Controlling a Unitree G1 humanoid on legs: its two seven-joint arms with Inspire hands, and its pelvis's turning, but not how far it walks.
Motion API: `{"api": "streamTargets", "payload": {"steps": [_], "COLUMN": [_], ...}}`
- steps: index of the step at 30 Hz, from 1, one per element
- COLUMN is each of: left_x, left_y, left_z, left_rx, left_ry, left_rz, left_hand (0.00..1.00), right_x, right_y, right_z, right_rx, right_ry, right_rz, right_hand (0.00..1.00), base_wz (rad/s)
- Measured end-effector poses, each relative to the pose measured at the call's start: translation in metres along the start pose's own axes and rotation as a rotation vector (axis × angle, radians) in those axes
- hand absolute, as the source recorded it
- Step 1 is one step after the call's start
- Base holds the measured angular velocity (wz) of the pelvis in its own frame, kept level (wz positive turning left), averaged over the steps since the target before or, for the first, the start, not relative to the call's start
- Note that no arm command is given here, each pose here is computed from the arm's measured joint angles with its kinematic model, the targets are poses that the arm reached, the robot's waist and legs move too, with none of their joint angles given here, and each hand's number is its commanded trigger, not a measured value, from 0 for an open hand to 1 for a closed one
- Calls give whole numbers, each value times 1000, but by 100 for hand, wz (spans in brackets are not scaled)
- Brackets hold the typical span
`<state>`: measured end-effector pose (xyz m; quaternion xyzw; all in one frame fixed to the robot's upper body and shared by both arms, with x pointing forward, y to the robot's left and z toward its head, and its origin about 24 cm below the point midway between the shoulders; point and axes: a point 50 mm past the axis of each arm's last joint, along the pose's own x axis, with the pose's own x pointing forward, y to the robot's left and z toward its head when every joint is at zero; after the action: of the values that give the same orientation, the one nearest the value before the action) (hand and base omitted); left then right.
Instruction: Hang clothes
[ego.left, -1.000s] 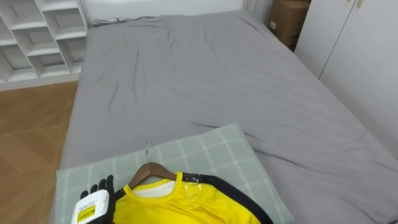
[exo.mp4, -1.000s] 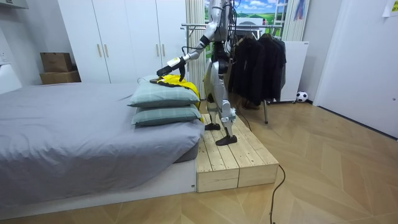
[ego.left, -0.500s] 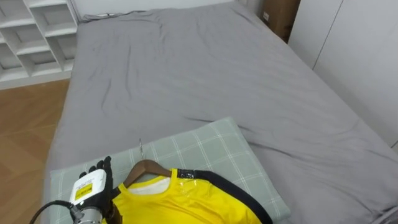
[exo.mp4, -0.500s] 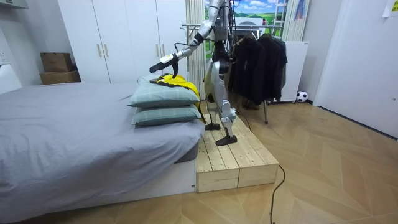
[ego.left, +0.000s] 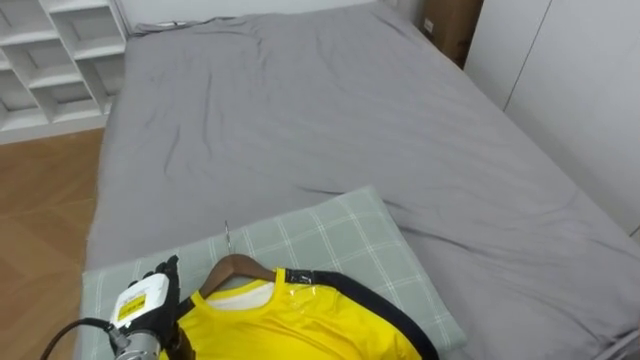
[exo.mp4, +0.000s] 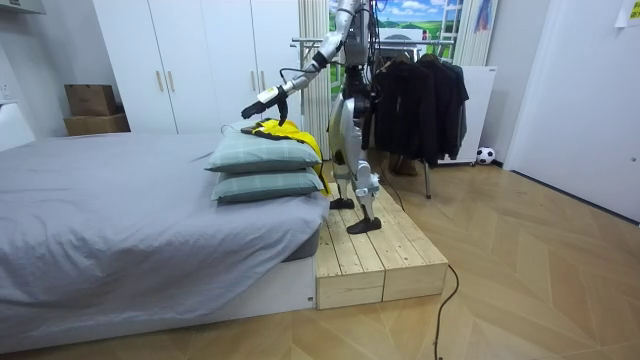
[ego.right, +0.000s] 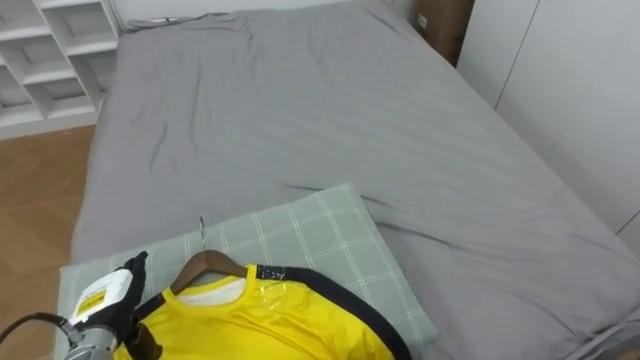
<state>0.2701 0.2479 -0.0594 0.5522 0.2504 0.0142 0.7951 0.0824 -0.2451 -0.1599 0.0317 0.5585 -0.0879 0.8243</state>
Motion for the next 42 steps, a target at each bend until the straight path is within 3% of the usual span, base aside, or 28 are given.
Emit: {"api": "streamTargets", "payload": {"steps": [23,31,42], "left_x": [14,14,16], "left_y": [22,17,24], "left_z": [26,24,28], "left_rx": [12,14,-1], "left_ry": [-66,-44,-51], "left_rz": [70,57,89], "left_hand": [0,0,0], "right_x": [6,7,7], "right_y": [10,14,19], "right_z": [42,56,69], "right_rx": [-83,-94,-107], "right_ry": [-97,-136,-168], "right_rz": [-6,-18,-7], "right_hand": [0,0,0], "base_wz": [3,0,1]}}
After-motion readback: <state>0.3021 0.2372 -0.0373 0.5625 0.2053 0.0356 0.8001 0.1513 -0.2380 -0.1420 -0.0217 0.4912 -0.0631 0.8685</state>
